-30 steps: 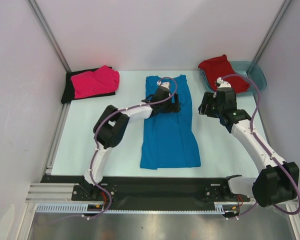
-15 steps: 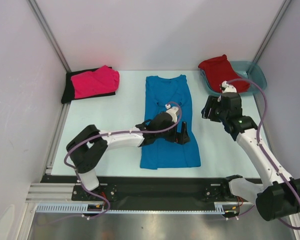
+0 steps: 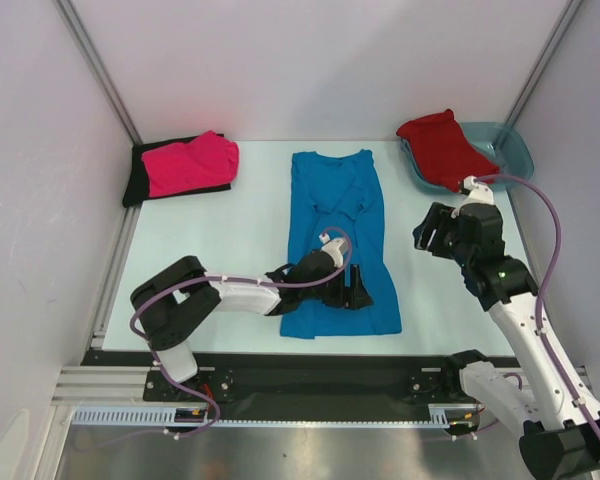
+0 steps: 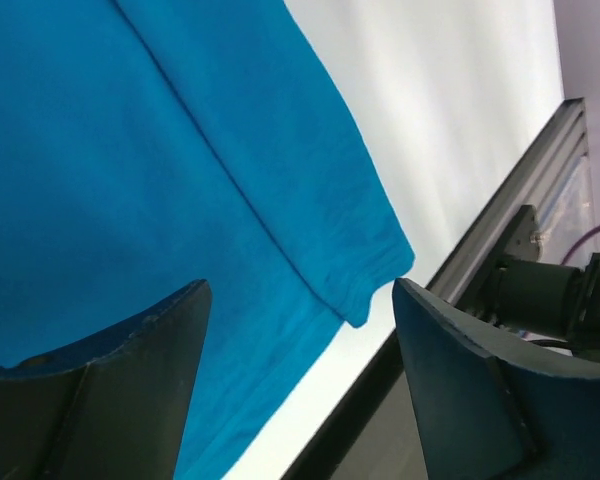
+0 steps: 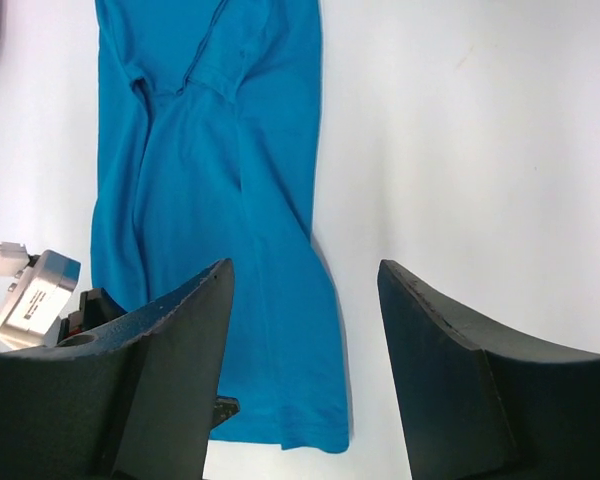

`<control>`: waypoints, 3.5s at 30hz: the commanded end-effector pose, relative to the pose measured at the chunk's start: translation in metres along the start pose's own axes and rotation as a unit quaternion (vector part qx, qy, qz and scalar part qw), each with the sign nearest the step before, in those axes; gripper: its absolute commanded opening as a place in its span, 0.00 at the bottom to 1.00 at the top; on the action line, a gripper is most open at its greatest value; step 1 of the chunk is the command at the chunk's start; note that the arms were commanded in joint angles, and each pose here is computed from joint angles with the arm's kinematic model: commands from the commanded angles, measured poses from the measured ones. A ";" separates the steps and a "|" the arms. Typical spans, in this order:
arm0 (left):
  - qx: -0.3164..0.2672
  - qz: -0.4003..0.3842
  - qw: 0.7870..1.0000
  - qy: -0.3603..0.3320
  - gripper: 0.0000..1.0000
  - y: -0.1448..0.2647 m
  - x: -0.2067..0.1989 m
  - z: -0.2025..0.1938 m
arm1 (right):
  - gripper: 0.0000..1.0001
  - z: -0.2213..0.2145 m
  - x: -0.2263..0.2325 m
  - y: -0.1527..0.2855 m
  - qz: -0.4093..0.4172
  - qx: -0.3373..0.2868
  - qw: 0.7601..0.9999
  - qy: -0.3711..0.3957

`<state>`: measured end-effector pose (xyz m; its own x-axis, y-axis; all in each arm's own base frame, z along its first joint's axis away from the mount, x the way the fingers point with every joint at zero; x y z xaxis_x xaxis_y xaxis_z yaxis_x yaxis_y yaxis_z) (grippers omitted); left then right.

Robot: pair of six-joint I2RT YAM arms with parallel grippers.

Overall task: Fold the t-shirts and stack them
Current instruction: Fold the tshirt

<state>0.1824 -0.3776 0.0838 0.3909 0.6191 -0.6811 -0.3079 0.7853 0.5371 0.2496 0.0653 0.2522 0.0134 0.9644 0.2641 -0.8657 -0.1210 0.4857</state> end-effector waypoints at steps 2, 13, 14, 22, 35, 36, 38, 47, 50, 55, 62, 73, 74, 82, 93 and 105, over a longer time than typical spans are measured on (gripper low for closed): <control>-0.005 -0.061 0.998 0.033 0.77 -0.005 -0.020 -0.006 | 0.65 -0.007 -0.003 0.006 -0.007 0.004 1.000 -0.005; 0.032 -0.081 0.995 0.056 0.66 -0.020 -0.029 -0.035 | 0.66 -0.012 -0.005 0.011 -0.009 0.003 1.000 -0.006; 0.031 -0.082 0.995 0.057 0.65 -0.020 -0.029 -0.035 | 0.66 -0.011 -0.005 0.011 -0.008 0.001 1.000 -0.007; 0.039 -0.073 0.995 0.062 0.59 -0.027 -0.025 -0.042 | 0.66 -0.012 -0.005 0.010 -0.009 0.002 1.000 -0.007; 0.051 -0.080 0.993 0.066 0.52 -0.038 -0.028 -0.046 | 0.66 -0.013 -0.007 0.011 -0.013 0.003 1.000 -0.004; 0.053 -0.079 0.993 0.066 0.51 -0.039 -0.029 -0.048 | 0.66 -0.014 -0.007 0.010 -0.013 0.004 1.000 -0.003; 0.054 -0.081 0.993 0.066 0.50 -0.040 -0.030 -0.048 | 0.66 -0.013 -0.007 0.011 -0.013 0.002 1.000 -0.004; 0.062 -0.088 0.992 0.063 0.30 -0.043 -0.035 -0.051 | 0.66 -0.013 -0.008 0.010 -0.015 0.002 1.000 -0.003; 0.062 -0.089 0.992 0.060 0.10 -0.043 -0.035 -0.051 | 0.66 -0.014 -0.007 0.009 -0.014 0.002 1.000 -0.004; 0.055 -0.092 0.993 0.049 0.00 -0.036 -0.041 -0.046 | 0.66 -0.015 -0.008 0.009 -0.015 0.005 1.000 -0.004; 0.046 -0.111 0.992 0.028 0.00 -0.014 -0.059 -0.034 | 0.66 -0.015 -0.007 0.008 -0.014 0.005 1.000 -0.003; 0.068 -0.119 0.990 0.037 0.00 0.018 -0.056 -0.047 | 0.66 -0.013 -0.008 0.010 -0.014 0.003 1.000 -0.003; 0.069 -0.116 0.990 0.038 0.00 0.019 -0.053 -0.049 | 0.66 -0.014 -0.008 0.010 -0.014 0.005 1.000 -0.004; 0.081 -0.085 0.993 0.033 0.01 0.014 -0.037 -0.059 | 0.66 -0.013 -0.007 0.012 -0.013 0.003 1.000 -0.003; 0.043 0.050 0.998 0.000 0.05 0.012 0.013 -0.048 | 0.66 -0.053 0.004 0.015 0.017 0.078 0.996 -0.051; 0.028 0.044 0.999 -0.008 0.53 0.023 0.015 -0.038 | 0.65 -0.120 0.012 0.015 0.014 0.171 0.983 -0.067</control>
<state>0.1433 -0.3574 0.0559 0.3501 0.6832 -0.6408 -0.2557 0.7278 0.6363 0.1839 0.0983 0.1764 0.0327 0.9260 0.3761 -0.6894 -0.2516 0.6793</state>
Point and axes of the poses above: each gripper's point midway between its finger pads, its own y axis back along the fingers, its own x axis along the line the jaws close on, z = x × y, the point moved 4 cm from there along y, back along the fingers, and after that the axes turned 2 degrees about y, right-handed, at the moved point
